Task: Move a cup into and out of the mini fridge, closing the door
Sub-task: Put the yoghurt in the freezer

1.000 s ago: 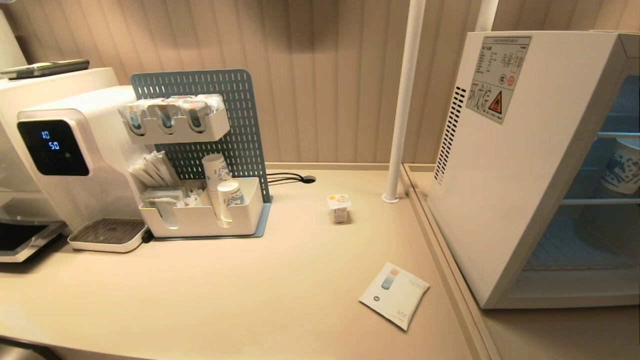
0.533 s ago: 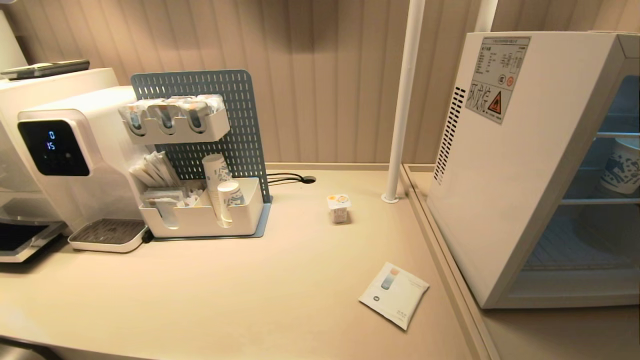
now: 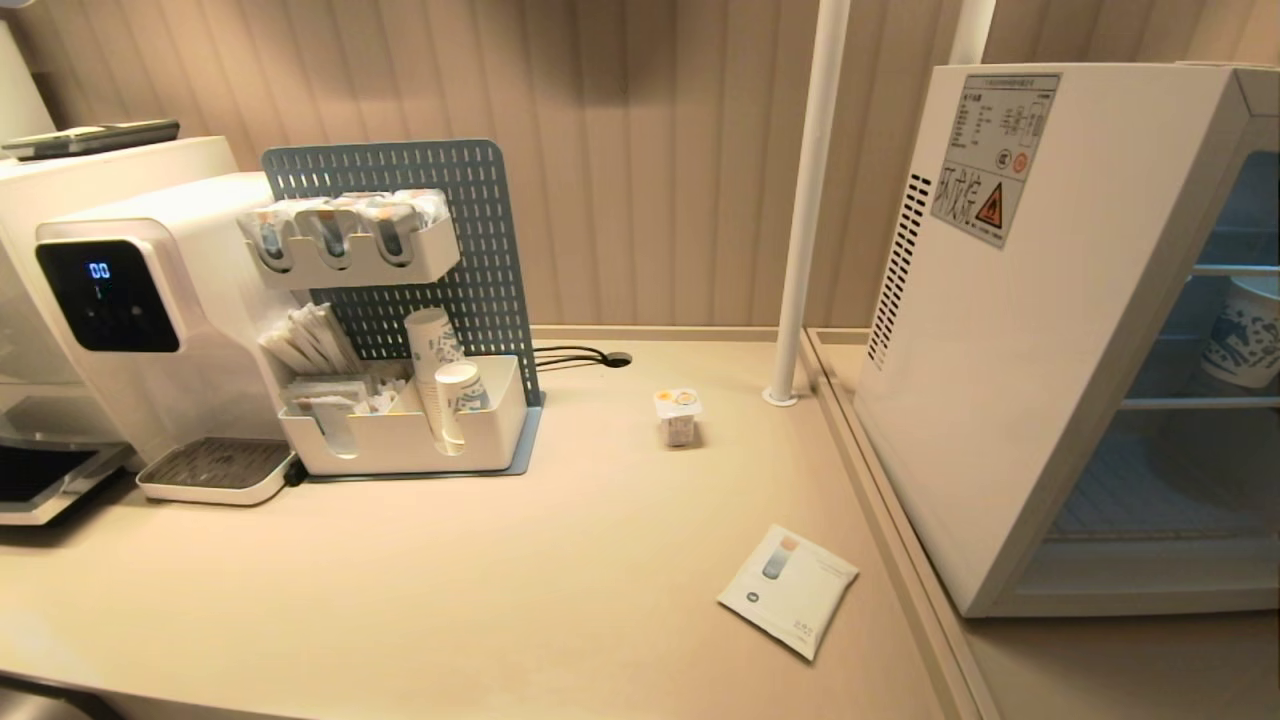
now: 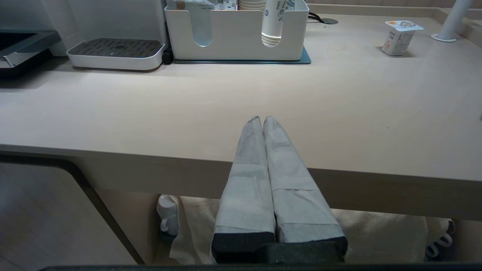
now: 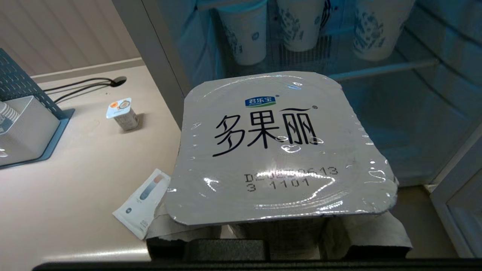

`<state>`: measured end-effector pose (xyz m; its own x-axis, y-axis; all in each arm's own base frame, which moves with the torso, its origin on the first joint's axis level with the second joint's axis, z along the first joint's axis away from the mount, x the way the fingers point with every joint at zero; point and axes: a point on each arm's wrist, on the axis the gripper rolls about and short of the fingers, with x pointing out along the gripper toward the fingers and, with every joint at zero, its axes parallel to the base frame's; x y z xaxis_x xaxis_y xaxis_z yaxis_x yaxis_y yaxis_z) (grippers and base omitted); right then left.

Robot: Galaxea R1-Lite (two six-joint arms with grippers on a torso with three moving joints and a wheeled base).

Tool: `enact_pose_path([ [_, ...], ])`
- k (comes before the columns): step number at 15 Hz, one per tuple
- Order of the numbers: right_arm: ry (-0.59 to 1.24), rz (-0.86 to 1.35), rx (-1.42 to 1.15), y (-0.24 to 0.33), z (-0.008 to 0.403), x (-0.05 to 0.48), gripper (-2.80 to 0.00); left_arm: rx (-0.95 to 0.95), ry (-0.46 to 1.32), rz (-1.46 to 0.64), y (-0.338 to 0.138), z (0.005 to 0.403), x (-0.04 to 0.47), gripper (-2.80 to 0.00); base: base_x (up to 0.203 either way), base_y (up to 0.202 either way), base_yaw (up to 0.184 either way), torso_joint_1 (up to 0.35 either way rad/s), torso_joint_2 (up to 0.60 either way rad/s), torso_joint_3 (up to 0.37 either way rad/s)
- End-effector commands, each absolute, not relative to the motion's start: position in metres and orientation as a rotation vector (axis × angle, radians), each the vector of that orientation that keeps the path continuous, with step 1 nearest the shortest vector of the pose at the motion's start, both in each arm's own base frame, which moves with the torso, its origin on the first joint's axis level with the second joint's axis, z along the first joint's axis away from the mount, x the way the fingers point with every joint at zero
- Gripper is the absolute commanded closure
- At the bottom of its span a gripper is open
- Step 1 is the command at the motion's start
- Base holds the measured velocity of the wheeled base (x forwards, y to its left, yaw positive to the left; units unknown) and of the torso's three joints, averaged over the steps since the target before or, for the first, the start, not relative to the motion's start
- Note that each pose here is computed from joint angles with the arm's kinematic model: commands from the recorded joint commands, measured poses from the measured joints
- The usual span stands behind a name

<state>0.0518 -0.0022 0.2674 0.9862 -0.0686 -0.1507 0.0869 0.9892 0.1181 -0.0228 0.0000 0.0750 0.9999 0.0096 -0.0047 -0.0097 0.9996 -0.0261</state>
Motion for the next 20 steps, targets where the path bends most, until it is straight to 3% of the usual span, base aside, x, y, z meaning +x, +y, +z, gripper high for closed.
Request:
enact_pose_path([
  [1, 0.175, -0.081, 0.131, -0.002, 0.252, 0.053, 0.00, -0.028, 0.008, 0.011, 0.000, 0.075, -0.023, 0.00, 0.000, 0.000, 0.000, 0.000, 0.00, 0.000],
  [20, 0.291, -0.188, 0.174, -0.023, 0.203, 0.172, 0.00, -0.028, 0.008, 0.011, 0.000, 0.075, -0.023, 0.00, 0.000, 0.000, 0.000, 0.000, 0.00, 0.000],
])
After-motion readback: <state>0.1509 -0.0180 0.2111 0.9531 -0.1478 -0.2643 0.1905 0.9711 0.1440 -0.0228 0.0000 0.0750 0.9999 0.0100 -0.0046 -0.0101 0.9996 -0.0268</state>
